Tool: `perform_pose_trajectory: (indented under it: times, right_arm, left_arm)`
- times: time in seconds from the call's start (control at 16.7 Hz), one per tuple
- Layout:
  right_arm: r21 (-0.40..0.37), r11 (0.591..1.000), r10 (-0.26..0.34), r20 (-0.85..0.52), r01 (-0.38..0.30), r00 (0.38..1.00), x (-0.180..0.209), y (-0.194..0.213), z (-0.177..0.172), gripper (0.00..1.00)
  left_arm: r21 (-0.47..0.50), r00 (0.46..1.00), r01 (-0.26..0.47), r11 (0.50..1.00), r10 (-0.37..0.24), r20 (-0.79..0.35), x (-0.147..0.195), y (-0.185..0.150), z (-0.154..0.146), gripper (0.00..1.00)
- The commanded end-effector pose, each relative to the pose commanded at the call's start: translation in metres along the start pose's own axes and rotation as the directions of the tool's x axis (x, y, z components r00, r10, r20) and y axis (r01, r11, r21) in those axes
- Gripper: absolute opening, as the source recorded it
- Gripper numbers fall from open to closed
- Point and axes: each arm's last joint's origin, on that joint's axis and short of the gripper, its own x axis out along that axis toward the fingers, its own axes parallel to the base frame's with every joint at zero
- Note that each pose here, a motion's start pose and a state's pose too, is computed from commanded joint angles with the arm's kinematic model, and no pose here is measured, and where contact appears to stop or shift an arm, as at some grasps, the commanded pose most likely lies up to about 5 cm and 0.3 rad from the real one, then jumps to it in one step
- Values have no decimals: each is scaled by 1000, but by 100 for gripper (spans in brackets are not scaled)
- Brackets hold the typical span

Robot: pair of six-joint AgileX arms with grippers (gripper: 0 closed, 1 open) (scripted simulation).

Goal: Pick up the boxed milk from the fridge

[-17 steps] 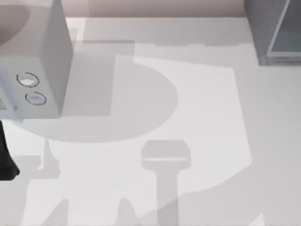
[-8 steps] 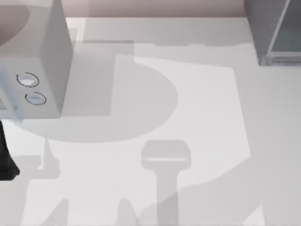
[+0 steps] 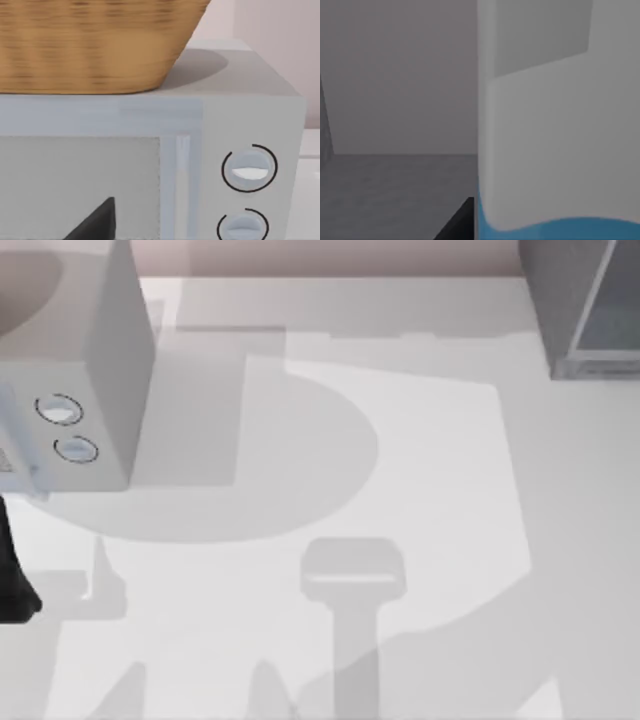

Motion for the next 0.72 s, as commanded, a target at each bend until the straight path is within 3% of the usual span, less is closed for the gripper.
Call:
perform_pose_trajectory:
  times: [0.18,0.72]
  right_arm:
    - [0,1000,0,0,0,1000,0,0,0,2]
    - [1,1000,-3,1,3,1000,0,-1,1,0]
  left_arm:
    - [0,1000,0,1000,0,0,0,0,0,100]
    - [0,1000,0,1000,0,0,0,0,0,100]
